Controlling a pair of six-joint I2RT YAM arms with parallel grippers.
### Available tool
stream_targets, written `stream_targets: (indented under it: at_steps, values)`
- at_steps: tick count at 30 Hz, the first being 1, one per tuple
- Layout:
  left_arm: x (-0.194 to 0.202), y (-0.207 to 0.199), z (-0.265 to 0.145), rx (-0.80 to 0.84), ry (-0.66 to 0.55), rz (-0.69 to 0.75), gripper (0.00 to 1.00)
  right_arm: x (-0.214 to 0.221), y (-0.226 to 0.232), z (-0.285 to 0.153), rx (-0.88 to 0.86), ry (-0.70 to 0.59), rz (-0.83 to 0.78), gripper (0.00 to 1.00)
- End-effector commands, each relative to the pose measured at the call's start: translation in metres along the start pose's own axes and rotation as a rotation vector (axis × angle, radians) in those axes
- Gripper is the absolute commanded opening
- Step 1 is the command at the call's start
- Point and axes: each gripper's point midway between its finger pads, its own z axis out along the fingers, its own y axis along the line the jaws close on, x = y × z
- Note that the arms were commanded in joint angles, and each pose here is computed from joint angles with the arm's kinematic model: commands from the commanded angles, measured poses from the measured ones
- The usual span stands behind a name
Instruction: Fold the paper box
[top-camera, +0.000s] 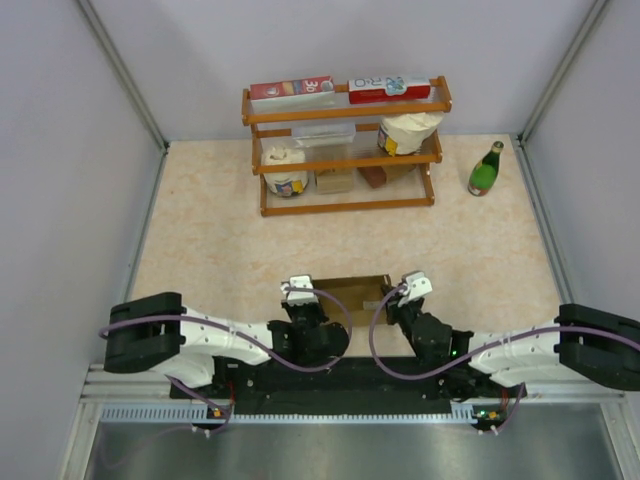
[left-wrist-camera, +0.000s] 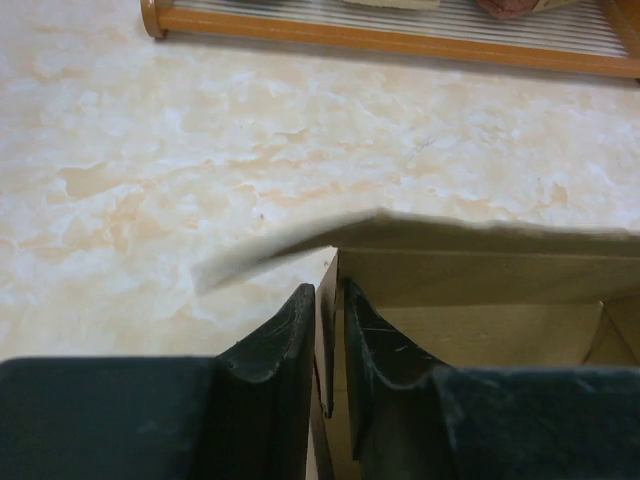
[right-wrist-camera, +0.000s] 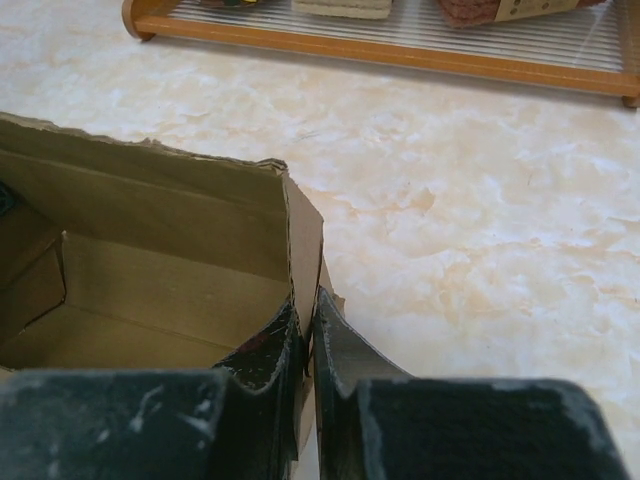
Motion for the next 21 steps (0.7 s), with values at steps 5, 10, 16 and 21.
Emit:
stream_targets:
  at_steps: [5, 10, 16, 21]
  values:
    - [-0.017, -0.001, -0.024, 0.010, -0.002, -0.101, 0.45, 0.002, 0.000, -0.005, 0.048, -0.004, 0.003, 0.02]
    - [-0.037, 0.007, -0.042, 0.015, -0.034, -0.113, 0.70, 0.002, -0.007, -0.006, 0.081, -0.009, 0.002, 0.01]
    - [-0.056, -0.007, -0.067, 0.104, -0.087, -0.084, 0.97, 0.001, -0.016, -0.008, 0.119, -0.017, 0.013, 0.00]
    - [-0.051, -0.022, -0.087, 0.175, -0.056, -0.132, 0.98, 0.000, -0.019, -0.010, 0.129, -0.023, 0.017, 0.00]
